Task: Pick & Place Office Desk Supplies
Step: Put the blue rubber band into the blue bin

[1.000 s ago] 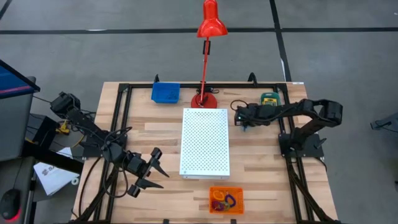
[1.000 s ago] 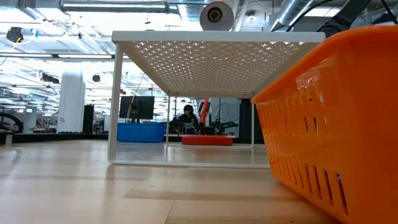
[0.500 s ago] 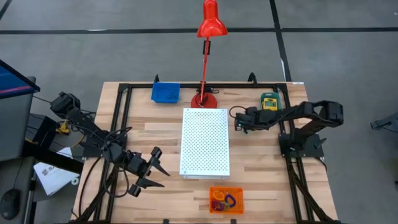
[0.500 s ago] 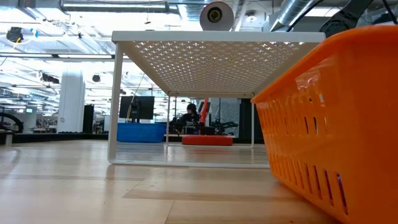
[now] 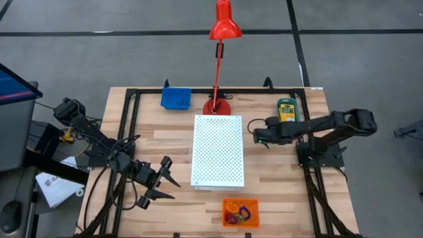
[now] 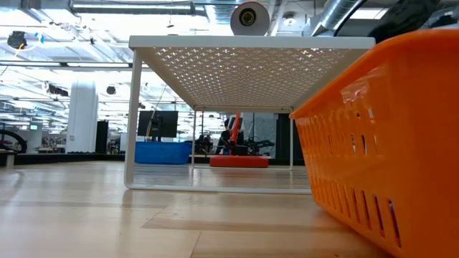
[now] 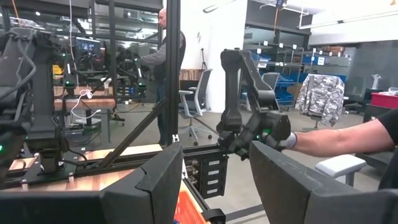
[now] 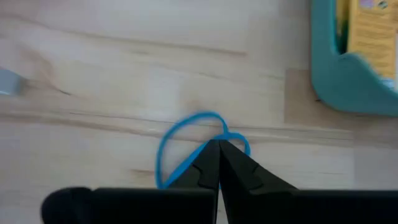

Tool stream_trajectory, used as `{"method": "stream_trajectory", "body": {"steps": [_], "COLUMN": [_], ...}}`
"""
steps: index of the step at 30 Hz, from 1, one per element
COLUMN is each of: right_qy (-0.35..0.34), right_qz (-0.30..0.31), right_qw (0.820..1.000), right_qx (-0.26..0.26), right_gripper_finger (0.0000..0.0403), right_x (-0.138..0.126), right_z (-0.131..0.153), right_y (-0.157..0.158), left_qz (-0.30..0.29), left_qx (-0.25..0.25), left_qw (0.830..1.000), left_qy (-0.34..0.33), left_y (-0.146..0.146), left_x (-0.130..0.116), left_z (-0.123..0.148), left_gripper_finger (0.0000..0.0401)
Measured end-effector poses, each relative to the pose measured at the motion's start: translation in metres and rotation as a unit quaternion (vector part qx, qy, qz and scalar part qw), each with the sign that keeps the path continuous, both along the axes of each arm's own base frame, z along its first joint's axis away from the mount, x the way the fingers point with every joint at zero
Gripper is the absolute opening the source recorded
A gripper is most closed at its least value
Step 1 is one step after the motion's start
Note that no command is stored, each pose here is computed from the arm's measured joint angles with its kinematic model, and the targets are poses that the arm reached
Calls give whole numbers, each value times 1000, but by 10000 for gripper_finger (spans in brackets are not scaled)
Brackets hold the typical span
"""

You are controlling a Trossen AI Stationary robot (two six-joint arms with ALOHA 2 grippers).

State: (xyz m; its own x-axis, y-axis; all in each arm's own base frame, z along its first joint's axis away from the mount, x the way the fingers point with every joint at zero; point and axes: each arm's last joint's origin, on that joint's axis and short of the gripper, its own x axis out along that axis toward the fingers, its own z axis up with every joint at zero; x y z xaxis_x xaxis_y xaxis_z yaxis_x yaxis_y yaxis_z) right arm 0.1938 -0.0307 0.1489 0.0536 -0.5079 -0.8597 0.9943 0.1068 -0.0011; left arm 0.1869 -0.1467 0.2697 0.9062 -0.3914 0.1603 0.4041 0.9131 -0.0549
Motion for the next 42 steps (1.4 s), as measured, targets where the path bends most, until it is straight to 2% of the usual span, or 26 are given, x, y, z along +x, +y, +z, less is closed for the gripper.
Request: {"method": "stream_trajectory", "body": {"steps": [5,10,21,26,31,42], "right_qy": [-44,-58,-22,-5,17,43], "right_qz": [1,21,19,0,-11,-11], "right_qw": [999,998,1000,1000,1000,999], "right_qx": [-19,-33,4,11,16,20], "right_gripper_finger": [0,7,121,148,143,96], "right_x": [-7,-8,-3,-1,-1,4], "right_z": [17,21,8,2,-8,-20], "right_y": [11,19,18,11,6,2], "left_qz": [8,10,10,10,10,11], "left_qx": [0,0,-1,-1,-1,-1], "left_qw": [1000,1000,1000,1000,1000,1000], "left_qy": [1,1,2,1,1,2], "left_y": [0,0,1,1,1,1], "left_x": [0,0,0,0,0,0], "left_z": [0,0,0,0,0,0], "left_gripper_finger": [182,182,182,182,182,182]}}
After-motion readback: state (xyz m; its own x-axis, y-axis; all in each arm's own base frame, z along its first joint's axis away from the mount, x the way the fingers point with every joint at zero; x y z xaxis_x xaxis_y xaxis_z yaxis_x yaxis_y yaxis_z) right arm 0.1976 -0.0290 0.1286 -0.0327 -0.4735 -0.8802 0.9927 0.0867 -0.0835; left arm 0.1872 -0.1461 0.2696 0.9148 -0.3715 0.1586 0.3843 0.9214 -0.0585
